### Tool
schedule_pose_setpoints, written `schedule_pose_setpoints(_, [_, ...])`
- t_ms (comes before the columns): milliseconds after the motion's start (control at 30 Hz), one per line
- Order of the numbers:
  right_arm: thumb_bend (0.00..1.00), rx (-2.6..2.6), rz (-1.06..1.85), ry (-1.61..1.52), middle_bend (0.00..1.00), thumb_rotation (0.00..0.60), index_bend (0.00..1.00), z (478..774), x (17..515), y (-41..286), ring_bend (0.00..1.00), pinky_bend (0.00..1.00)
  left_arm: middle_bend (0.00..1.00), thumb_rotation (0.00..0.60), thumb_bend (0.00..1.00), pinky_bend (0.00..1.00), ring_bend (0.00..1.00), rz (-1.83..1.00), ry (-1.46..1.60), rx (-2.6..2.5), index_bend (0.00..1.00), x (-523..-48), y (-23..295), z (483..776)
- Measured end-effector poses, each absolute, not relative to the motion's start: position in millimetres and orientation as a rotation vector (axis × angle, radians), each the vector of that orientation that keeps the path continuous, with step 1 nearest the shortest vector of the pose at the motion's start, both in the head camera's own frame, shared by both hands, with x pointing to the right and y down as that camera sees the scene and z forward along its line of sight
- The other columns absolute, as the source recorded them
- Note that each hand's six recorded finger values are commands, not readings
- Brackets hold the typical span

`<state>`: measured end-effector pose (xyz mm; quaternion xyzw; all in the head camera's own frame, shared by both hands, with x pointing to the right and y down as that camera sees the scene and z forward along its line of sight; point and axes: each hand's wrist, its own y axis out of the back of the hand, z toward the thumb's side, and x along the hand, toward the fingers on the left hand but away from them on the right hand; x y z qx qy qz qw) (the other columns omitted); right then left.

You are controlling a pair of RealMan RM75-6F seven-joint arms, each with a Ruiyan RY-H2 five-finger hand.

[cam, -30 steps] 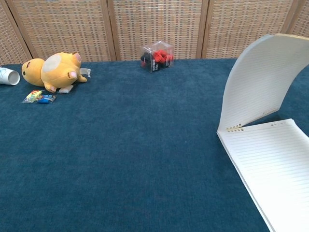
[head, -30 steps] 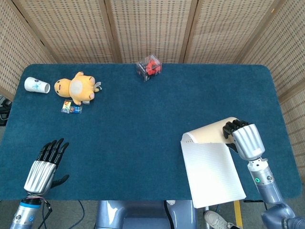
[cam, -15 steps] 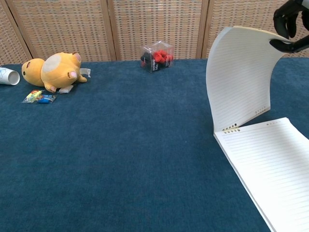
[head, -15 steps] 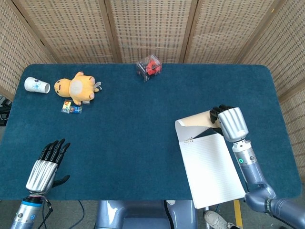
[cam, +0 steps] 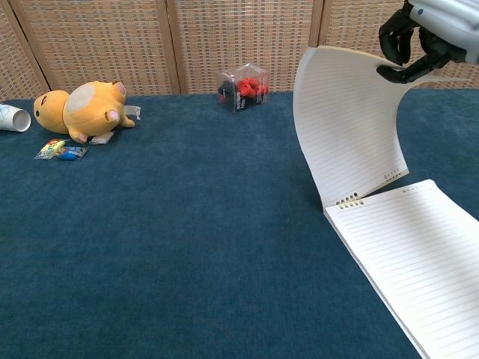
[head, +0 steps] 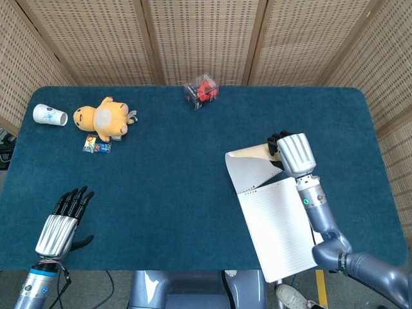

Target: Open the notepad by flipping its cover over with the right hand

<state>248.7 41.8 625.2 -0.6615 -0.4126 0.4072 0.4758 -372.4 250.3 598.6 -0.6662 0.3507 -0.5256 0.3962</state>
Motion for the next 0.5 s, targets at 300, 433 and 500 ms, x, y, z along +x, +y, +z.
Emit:
schedule_pose_setpoints(300, [0.28, -1.663, 1.064, -0.912, 0.40, 0.600, 0.51, 649.9, 237.7, 45.5, 0.32, 0.50, 0.00, 0.600, 0.00, 0.07, 0.00, -1.350, 0.876, -1.698, 0.00, -373.3, 249.6, 604.2])
schedule_pose_setpoints(433, [0.21, -1.678, 1.112, -0.890, 0.34, 0.600, 0.43, 660.8, 235.0, 47.0, 0.26, 0.45, 0.00, 0.600, 0.00, 0.07, 0.00, -1.352, 0.875, -1.700, 0.00, -373.3, 249.6, 604.8])
schedule_pose_setpoints(500, [0.18, -1.683, 1.122, -0.885, 0.29, 0.600, 0.36, 663.9, 232.9, 47.7, 0.23, 0.43, 0.00, 0.600, 0.00, 0.07, 0.00, -1.353, 0.872, -1.701, 0.00, -373.1, 249.9, 605.3])
